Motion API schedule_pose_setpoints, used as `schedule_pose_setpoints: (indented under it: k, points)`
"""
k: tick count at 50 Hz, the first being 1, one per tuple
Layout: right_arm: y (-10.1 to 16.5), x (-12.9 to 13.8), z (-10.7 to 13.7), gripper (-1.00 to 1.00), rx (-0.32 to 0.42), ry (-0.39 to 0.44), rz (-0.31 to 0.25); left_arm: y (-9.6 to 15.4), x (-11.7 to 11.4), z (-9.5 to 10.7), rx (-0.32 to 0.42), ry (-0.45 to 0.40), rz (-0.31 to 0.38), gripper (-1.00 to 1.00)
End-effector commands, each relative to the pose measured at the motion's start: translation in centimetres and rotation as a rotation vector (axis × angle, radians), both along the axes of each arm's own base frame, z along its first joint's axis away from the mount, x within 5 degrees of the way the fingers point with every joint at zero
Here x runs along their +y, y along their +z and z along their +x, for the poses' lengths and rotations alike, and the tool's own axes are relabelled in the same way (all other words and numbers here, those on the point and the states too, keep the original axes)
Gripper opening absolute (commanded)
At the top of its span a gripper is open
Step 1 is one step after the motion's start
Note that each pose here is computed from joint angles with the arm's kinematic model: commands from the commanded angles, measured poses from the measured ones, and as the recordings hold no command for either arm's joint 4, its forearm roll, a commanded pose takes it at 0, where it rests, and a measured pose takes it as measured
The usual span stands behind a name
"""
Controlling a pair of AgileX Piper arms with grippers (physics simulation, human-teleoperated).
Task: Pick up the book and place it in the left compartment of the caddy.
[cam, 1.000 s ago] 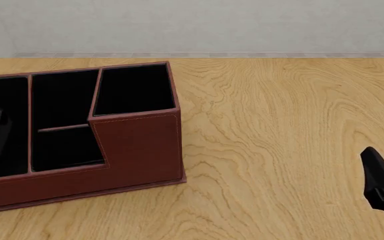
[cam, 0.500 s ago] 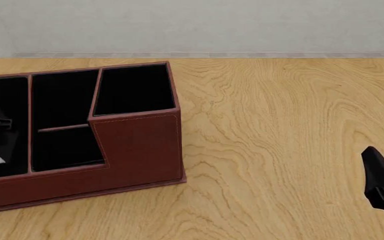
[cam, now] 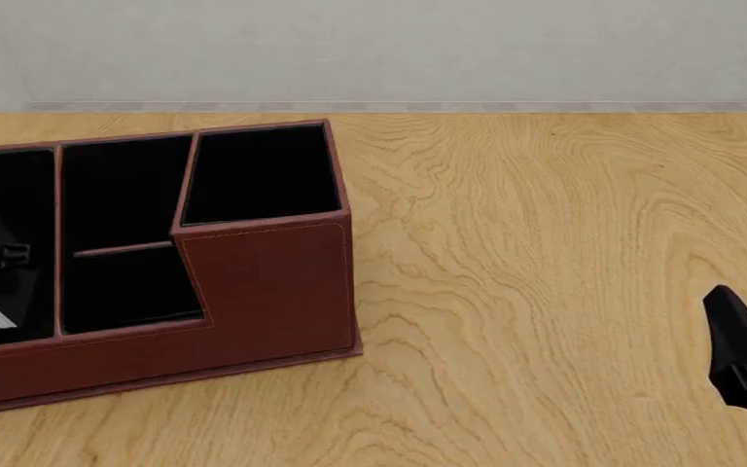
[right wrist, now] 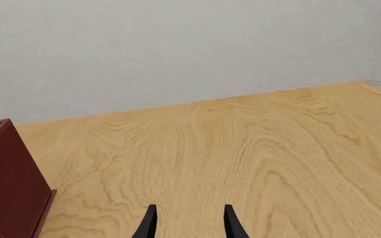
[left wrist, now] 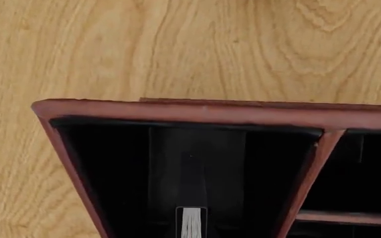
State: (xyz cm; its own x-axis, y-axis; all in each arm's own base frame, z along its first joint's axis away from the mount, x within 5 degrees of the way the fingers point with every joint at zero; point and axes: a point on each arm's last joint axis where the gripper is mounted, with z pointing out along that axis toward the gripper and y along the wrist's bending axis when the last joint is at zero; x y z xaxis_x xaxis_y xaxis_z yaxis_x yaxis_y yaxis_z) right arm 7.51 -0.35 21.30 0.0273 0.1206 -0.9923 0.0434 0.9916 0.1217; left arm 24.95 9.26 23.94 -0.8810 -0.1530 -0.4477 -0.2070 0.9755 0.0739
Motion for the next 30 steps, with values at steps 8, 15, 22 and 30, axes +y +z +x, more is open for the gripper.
schedule_pose_setpoints:
  k: [8, 15, 22, 30]
  points:
    - [0.0, 0.0, 0.0, 1.0, 0.0, -0.001, -0.002, -0.7, 0.5, 0.1, 0.001, -0.003, 0.009, -1.0]
    - [0.0, 0.0, 0.0, 1.0, 0.0, 0.001, -0.003, -0.9, 0.6, 0.0, 0.006, -0.001, 0.01, -1.0]
    - [0.0, 0.0, 0.0, 1.0, 0.0, 0.001, -0.001, -1.1, 1.0, -0.1, 0.01, 0.0, 0.016, -1.0]
    - [0.0, 0.0, 0.0, 1.0, -0.001, 0.0, 0.002, -1.0, 1.1, -0.1, 0.009, -0.002, 0.019, -1.0]
